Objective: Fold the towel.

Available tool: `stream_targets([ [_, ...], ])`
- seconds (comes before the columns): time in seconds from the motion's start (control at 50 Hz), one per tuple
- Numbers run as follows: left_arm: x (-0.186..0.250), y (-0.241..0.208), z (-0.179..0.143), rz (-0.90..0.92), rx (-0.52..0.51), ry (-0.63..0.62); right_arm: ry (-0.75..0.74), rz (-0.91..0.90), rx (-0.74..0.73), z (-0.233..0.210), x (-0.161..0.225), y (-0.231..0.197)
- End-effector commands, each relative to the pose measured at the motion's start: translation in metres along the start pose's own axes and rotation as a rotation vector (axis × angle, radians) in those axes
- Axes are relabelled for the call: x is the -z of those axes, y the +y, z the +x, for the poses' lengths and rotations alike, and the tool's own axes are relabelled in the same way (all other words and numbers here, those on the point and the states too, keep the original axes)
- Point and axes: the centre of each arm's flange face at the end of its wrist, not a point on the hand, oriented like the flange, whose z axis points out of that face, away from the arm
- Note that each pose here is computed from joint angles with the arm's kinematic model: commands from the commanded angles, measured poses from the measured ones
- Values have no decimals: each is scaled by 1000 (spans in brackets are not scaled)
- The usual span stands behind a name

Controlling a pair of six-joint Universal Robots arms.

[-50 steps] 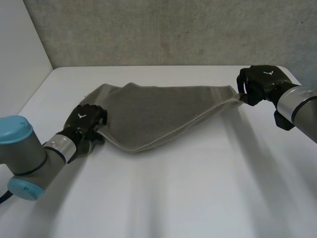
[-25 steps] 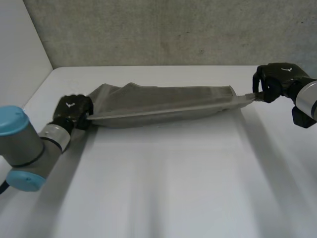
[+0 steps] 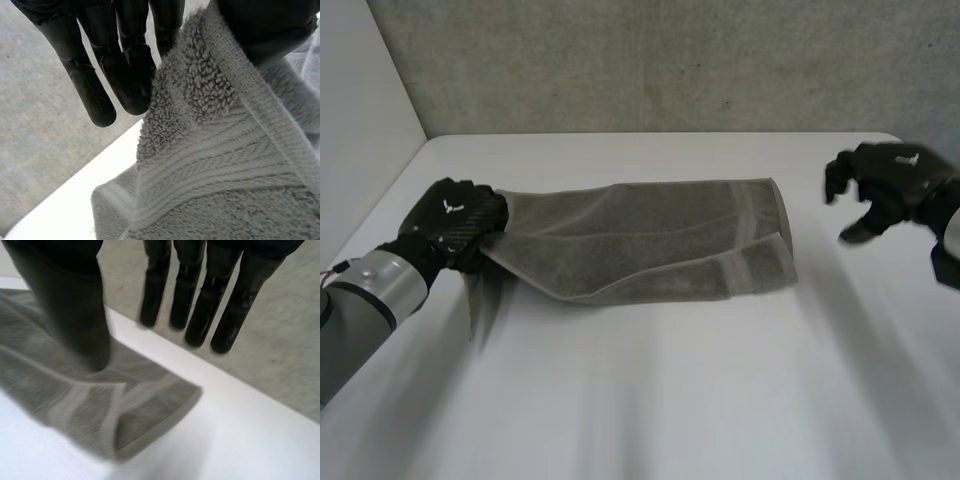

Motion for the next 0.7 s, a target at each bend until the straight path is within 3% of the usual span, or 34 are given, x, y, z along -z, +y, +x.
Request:
stream_targets([
  [0.02, 2, 18, 4, -50, 35, 16, -92, -98, 3, -22, 1, 48],
  [0.1, 0, 21, 4, -58, 39, 18, -119, -90, 59, -34, -14, 67],
  [0.28, -1, 26, 3, -72, 46, 15, -2, -98, 102, -26, -55, 66],
  [0.44, -2, 37, 6, -102, 65, 25, -43, -166, 108, -52, -80, 94],
  [0.54, -4, 42, 7, -113, 73, 30, -66, -220, 104, -63, -82, 108],
  [0.7, -4, 41, 7, -111, 77, 31, -79, -219, 92, -61, -62, 85],
])
